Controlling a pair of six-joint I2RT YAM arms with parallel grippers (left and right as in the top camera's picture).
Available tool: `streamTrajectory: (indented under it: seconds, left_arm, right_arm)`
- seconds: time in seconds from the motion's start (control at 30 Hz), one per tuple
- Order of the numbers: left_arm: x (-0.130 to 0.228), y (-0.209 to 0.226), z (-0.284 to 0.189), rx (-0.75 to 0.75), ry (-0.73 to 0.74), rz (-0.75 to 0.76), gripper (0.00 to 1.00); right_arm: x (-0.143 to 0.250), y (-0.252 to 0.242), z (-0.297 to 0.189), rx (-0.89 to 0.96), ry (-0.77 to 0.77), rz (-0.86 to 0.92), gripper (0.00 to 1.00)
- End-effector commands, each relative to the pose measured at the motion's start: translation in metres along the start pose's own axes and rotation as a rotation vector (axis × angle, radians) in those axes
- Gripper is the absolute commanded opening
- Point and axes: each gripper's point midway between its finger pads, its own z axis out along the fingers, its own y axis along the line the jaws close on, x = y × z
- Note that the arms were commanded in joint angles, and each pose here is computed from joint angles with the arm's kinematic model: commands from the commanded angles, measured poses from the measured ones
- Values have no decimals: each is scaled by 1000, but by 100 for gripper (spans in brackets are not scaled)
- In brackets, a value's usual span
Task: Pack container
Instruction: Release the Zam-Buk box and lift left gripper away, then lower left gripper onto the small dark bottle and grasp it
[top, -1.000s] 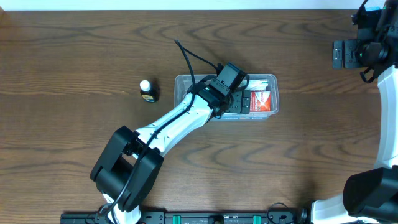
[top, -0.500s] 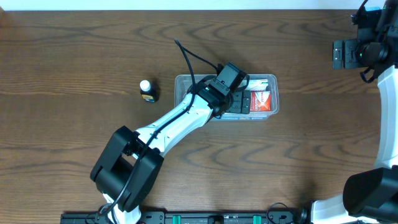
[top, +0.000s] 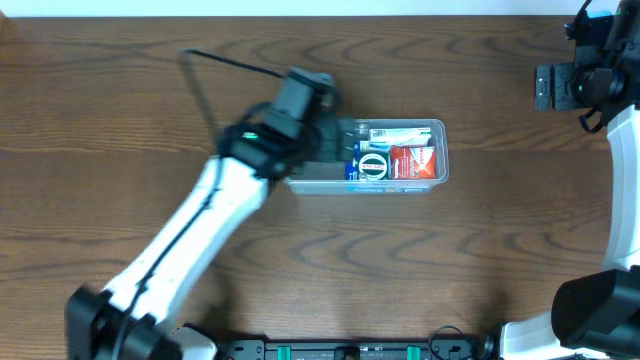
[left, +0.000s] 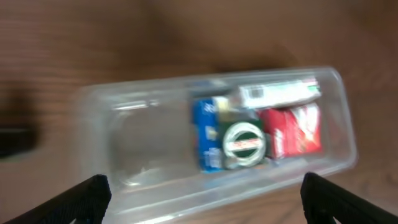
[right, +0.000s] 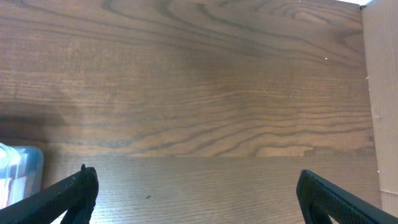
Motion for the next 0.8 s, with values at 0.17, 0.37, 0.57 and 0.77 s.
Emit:
streamTrajectory:
  seconds: [0.17,0.37,0.57,0.77]
  left_arm:
    - [-47,103,-36,-152,-99,-205,98]
    - [-50,162,-35,-312,-84,-297,98]
    - [-30,182,-4,-353,51,-227,98]
    - [-19,193,25,-364,123,-198,98]
  right_arm:
    - [-2,-1,-3,-1,-8,12,99]
    - [-2,-1,-3,-1,-8,12,99]
    - [-2,-1,-3,-1,-8,12,99]
    - [-2,-1,-3,-1,-8,12,99]
